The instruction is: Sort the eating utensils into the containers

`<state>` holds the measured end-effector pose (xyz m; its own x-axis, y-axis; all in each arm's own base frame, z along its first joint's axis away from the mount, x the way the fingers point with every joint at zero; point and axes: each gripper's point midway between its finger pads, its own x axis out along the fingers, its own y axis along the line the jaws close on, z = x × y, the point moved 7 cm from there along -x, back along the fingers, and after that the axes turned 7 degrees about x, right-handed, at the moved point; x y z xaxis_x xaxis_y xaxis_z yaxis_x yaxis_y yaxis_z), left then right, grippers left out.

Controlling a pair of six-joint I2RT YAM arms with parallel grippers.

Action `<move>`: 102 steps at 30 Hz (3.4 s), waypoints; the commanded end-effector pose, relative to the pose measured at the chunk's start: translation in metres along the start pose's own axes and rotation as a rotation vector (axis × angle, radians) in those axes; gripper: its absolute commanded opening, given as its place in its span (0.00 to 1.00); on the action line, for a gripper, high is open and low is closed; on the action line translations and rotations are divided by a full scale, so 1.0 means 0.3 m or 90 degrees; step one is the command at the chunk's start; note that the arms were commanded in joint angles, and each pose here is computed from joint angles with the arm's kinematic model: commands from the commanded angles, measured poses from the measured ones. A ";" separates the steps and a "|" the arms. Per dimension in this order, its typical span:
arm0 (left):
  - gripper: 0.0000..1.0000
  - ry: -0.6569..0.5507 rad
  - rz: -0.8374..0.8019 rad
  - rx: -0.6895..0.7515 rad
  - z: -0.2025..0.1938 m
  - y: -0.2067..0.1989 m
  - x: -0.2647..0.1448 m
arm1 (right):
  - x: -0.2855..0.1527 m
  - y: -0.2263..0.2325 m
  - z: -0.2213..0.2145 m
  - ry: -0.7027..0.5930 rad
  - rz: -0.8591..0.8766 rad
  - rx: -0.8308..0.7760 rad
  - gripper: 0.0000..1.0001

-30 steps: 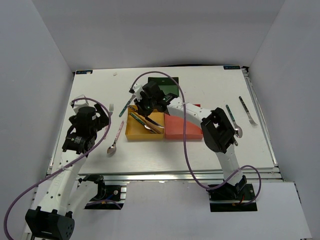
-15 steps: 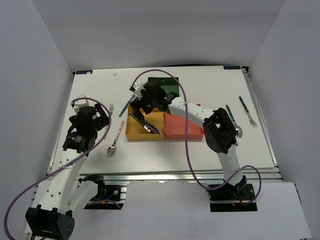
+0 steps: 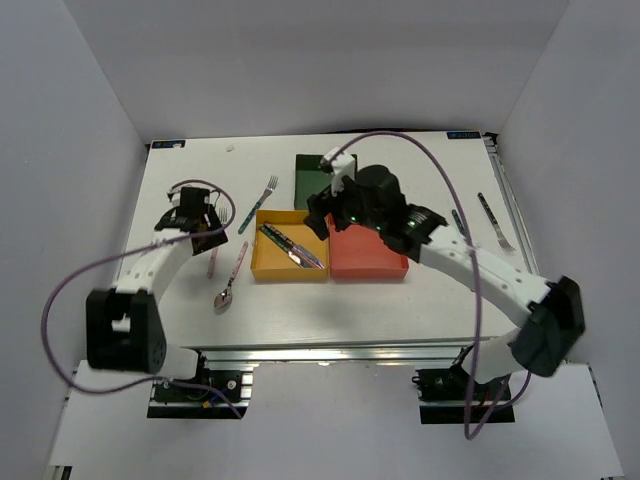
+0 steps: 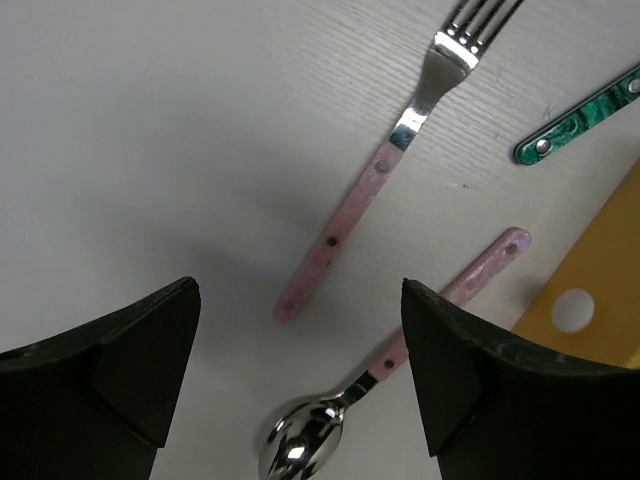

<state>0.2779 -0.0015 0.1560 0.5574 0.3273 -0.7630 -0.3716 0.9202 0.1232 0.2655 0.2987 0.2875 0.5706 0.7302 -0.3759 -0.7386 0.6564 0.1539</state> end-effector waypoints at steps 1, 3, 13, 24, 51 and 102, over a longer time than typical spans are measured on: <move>0.89 0.067 -0.068 0.028 0.030 -0.073 0.089 | -0.129 0.039 -0.011 -0.041 0.043 0.034 0.89; 0.87 0.106 -0.057 0.026 0.020 -0.077 0.162 | -0.169 0.043 -0.082 -0.025 0.055 0.050 0.89; 0.47 0.231 -0.056 0.053 -0.099 -0.095 0.303 | -0.376 0.090 -0.140 -0.067 0.119 0.066 0.89; 0.00 0.152 0.082 0.009 -0.016 0.014 0.225 | -0.367 0.147 -0.163 -0.131 0.213 0.185 0.89; 0.00 -0.119 -0.485 -0.237 0.381 -0.720 -0.296 | -0.639 -0.091 -0.188 -0.339 -0.228 0.427 0.89; 0.98 -0.270 -0.377 -0.031 0.625 -0.913 -0.289 | -0.744 -0.052 -0.262 -0.250 -0.173 0.329 0.89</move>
<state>0.4711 -0.3003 0.2358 0.8668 -0.2265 -0.4442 -0.0203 0.8742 -0.4852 0.1226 0.1087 0.2838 0.8796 0.4444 -0.1697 -0.2835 0.7761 0.5633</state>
